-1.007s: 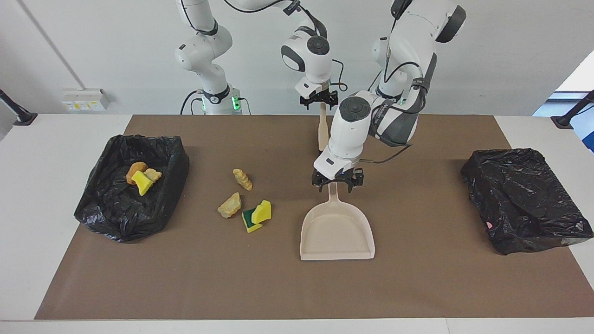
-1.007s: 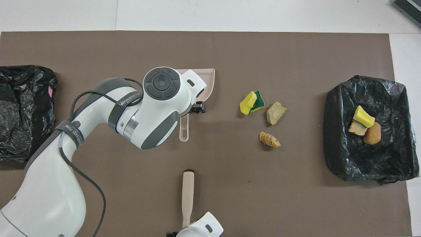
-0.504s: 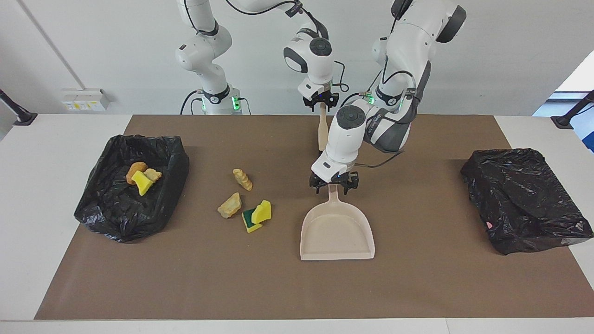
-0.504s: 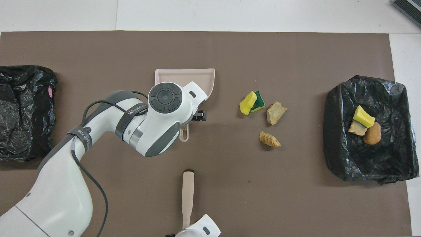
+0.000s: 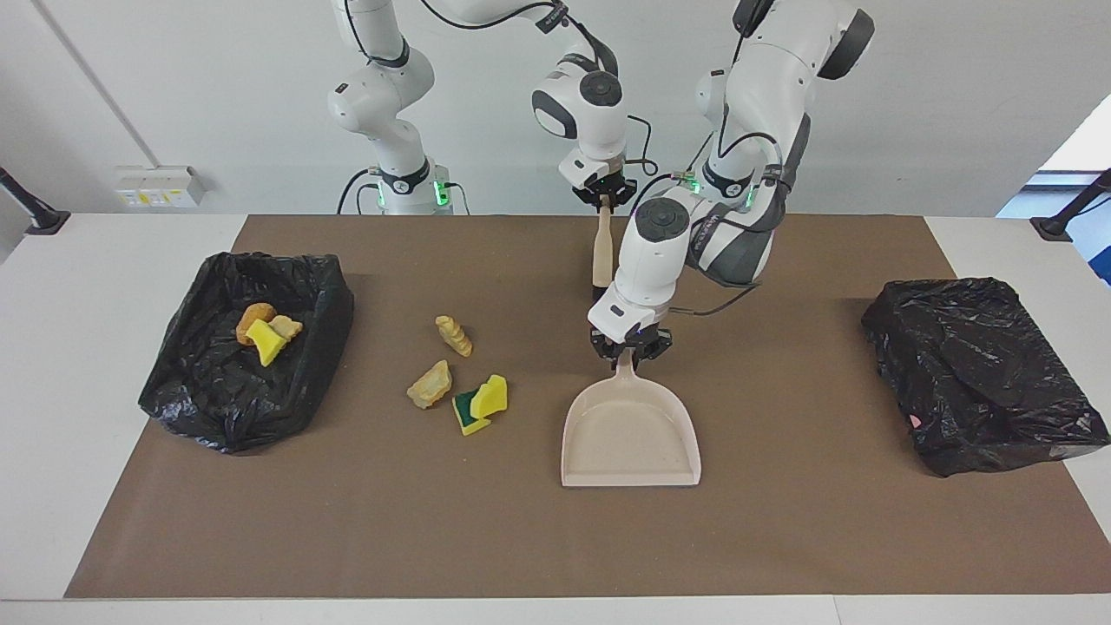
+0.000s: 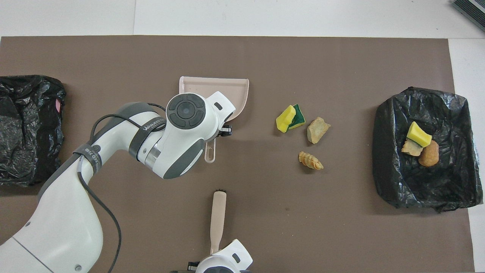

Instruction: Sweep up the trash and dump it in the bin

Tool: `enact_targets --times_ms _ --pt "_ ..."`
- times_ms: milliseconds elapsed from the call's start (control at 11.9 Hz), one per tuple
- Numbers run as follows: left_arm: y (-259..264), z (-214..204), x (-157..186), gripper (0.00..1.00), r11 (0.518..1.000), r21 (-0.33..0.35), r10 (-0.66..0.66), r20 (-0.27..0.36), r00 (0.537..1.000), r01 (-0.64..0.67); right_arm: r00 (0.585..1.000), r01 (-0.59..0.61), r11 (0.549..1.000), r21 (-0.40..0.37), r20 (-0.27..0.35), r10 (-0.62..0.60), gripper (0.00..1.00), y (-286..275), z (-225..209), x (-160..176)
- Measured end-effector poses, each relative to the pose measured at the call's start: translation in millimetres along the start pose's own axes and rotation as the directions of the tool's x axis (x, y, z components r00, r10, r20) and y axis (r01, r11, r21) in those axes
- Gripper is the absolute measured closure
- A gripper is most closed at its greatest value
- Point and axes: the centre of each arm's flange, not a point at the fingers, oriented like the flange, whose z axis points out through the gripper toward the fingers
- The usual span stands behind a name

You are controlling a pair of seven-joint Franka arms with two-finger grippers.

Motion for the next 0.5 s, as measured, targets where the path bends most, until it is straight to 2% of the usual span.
enact_targets --times_ms 84,252,504 --pt "-2 -1 1 0.69 0.999 0.005 0.033 -0.003 0.999 -0.033 1.0 0.0 1.0 -0.01 0.0 0.0 0.73 1 -3 3" --pt "-13 -8 3 0.69 0.983 0.026 0.18 0.014 0.983 -0.181 1.0 0.0 0.999 -0.041 0.004 0.0 0.73 5 -16 9" --pt "-31 -26 8 0.69 0.939 0.049 0.337 0.042 0.94 -0.339 0.999 0.019 0.993 -0.115 -0.036 -0.023 0.73 25 -50 16"
